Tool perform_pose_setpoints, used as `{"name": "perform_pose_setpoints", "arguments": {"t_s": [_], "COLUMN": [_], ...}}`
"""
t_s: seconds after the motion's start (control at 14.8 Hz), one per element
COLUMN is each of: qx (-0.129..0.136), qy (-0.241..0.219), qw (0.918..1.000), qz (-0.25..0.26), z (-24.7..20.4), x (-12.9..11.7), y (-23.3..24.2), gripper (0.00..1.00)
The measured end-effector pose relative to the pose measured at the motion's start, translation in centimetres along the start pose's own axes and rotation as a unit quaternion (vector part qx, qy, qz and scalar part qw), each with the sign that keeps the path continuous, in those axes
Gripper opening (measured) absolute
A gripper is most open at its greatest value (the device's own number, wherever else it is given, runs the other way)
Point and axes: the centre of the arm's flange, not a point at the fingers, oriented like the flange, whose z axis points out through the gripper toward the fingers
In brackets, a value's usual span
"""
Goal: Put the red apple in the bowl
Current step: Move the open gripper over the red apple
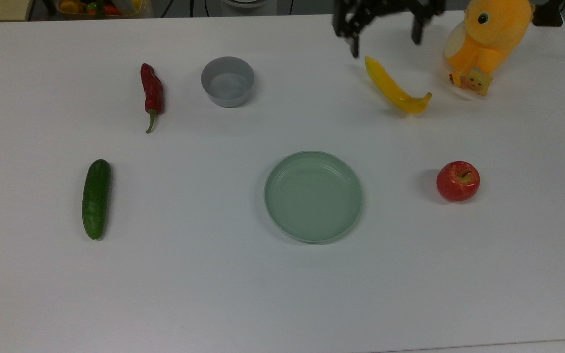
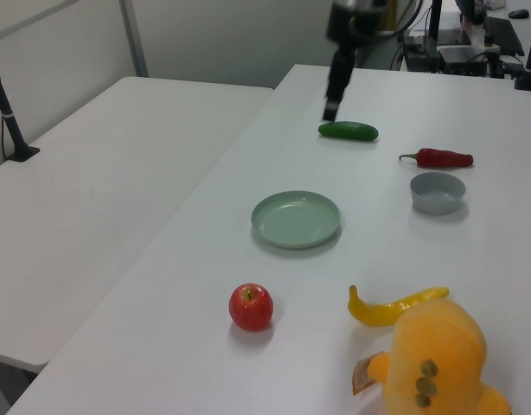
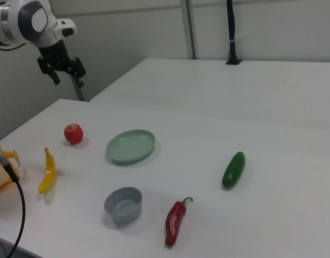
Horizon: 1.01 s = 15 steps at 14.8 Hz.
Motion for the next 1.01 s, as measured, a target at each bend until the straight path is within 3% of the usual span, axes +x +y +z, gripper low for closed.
{"name": "perform_pose_setpoints", "arguments": {"t_s": [0.2,0.54,1.01], "qx": [0.008,0.001,0.013], "qy": [0.020,0.058,0.106], "qw": [0.9996,0.9979,0.9942], "qz": [0.019,0.030,0.007], "z": [4.6,12.1,20.0], "x": [1.8,2.7,3.0], "y": [-3.3,-8.7,-12.8], "gripper": [1.00,1.00,1.00]}}
